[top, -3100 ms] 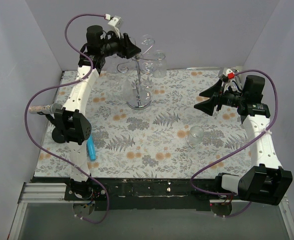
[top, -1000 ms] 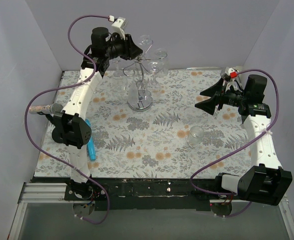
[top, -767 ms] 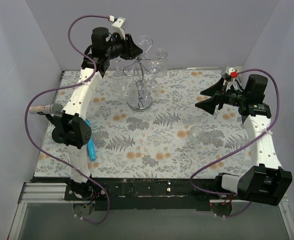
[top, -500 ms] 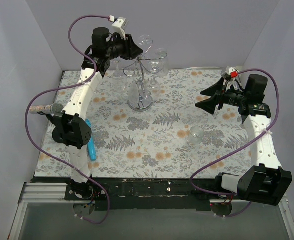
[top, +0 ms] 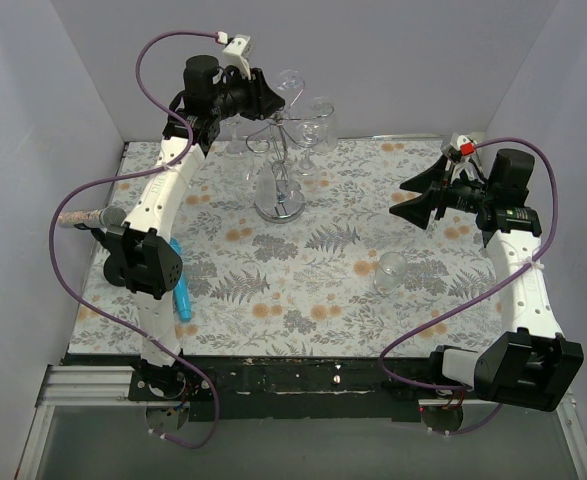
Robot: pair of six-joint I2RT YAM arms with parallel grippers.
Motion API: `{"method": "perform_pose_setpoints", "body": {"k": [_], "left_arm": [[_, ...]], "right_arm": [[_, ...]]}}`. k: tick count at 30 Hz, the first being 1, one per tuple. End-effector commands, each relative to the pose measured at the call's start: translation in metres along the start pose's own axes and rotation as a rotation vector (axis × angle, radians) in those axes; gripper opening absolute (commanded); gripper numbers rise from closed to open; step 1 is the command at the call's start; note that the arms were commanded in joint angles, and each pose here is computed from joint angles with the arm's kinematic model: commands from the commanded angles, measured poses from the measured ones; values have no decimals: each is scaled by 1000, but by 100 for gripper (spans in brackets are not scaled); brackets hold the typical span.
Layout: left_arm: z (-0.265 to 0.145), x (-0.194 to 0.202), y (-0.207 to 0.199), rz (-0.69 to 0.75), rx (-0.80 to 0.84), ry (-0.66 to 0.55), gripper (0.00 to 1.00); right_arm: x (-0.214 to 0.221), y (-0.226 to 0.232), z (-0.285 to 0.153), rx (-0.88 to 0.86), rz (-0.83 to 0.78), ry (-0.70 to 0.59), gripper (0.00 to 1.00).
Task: Place the wine glass upside down on the wine glass rack
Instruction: Adjust the wine rack at the center of the board.
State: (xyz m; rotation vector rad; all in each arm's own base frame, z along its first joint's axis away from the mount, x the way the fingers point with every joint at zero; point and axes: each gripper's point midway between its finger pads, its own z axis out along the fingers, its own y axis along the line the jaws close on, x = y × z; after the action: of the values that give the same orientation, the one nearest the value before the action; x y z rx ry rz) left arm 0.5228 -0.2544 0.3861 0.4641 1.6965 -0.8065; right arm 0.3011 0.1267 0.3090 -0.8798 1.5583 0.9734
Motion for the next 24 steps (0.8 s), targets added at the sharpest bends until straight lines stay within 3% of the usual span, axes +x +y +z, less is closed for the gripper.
{"method": "perform_pose_setpoints", "body": {"k": [1,24], "left_arm": [[-41,-70,-33,64,-6,-163,0],[-39,-73,-42,7,-52,-182,0]], "right_arm": [[-10,5,-3,-10,-49,-21,85],[-10,5,-3,-10,-49,-21,85]]}}
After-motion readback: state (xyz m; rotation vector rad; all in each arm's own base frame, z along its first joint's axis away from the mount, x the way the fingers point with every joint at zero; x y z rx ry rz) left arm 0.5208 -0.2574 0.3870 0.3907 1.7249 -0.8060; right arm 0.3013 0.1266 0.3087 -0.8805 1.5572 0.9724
